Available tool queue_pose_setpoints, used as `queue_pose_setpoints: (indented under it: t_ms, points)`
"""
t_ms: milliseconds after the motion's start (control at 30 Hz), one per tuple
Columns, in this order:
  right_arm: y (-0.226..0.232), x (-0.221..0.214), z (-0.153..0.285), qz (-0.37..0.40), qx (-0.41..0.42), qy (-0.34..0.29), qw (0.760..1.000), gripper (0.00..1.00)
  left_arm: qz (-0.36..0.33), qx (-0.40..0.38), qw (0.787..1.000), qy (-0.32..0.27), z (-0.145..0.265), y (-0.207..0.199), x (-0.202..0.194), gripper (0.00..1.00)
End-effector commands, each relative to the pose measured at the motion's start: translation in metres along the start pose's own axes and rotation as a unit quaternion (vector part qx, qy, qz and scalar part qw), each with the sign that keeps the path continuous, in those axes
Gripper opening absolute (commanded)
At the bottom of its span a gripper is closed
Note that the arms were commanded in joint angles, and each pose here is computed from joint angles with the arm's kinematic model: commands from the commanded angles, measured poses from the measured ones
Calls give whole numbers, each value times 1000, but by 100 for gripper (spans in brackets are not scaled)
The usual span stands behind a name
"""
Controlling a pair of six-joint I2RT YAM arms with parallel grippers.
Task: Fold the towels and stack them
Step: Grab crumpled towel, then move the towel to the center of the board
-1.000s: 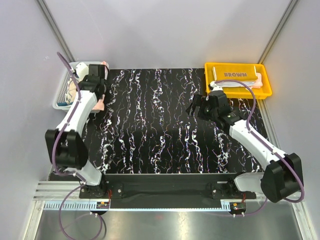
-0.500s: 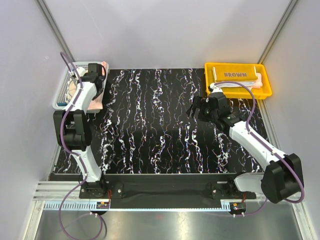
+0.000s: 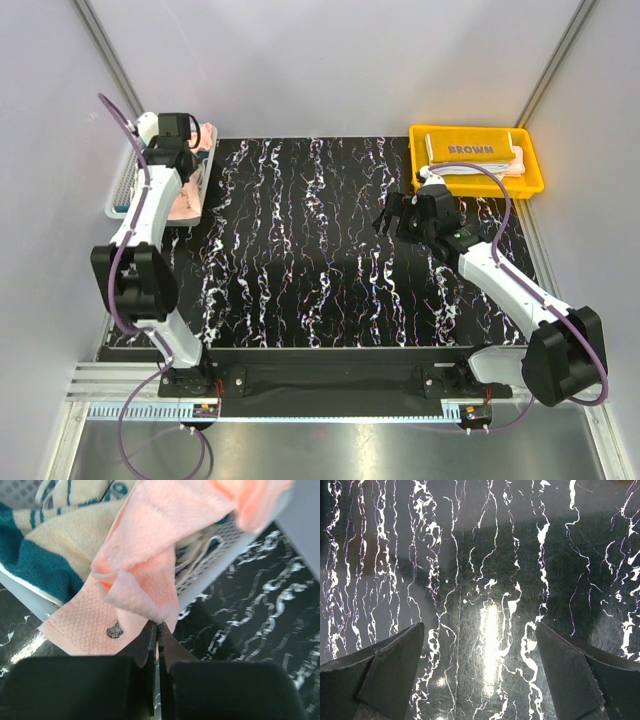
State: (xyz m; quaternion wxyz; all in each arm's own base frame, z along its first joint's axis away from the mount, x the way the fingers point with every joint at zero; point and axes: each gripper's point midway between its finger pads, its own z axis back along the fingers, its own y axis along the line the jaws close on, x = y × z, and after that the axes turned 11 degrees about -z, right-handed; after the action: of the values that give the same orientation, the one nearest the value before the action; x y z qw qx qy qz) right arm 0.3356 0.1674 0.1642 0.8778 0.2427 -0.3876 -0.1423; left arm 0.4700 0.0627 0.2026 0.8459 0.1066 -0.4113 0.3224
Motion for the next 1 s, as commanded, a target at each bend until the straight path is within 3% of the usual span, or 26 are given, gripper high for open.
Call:
queue_pose_setpoints:
  t_ms: [0, 233, 400, 533, 633, 767, 867, 933, 967]
  points:
    - [9, 17, 1, 4, 10, -30, 999, 100, 21, -78, 992, -94, 61, -21, 65, 0]
    - [9, 23, 2, 5, 3, -38, 999, 100, -13, -160, 979, -125, 134, -55, 68, 0]
    - [9, 29, 8, 5, -3, -50, 999, 100, -60, -223, 964, -132, 193, -89, 29, 0]
    - [6, 33, 13, 3, -11, -61, 998, 100, -96, -276, 951, -99, 214, -111, -33, 0]
    - [1, 34, 13, -1, -22, -66, 998, 100, -154, -304, 939, -49, 219, -131, -109, 0]
    - [-9, 28, 9, -6, -42, -62, 997, 100, -247, -346, 905, 24, 224, -160, -214, 0]
    - [-13, 23, 5, -9, -50, -54, 997, 100, -303, -372, 874, 77, 226, -183, -272, 0]
    - [-17, 20, 3, -12, -56, -50, 997, 100, -332, -406, 846, 92, 245, -205, -286, 0]
    - [-18, 20, 3, -13, -59, -52, 997, 100, -365, -386, 839, 121, 232, -204, -312, 0]
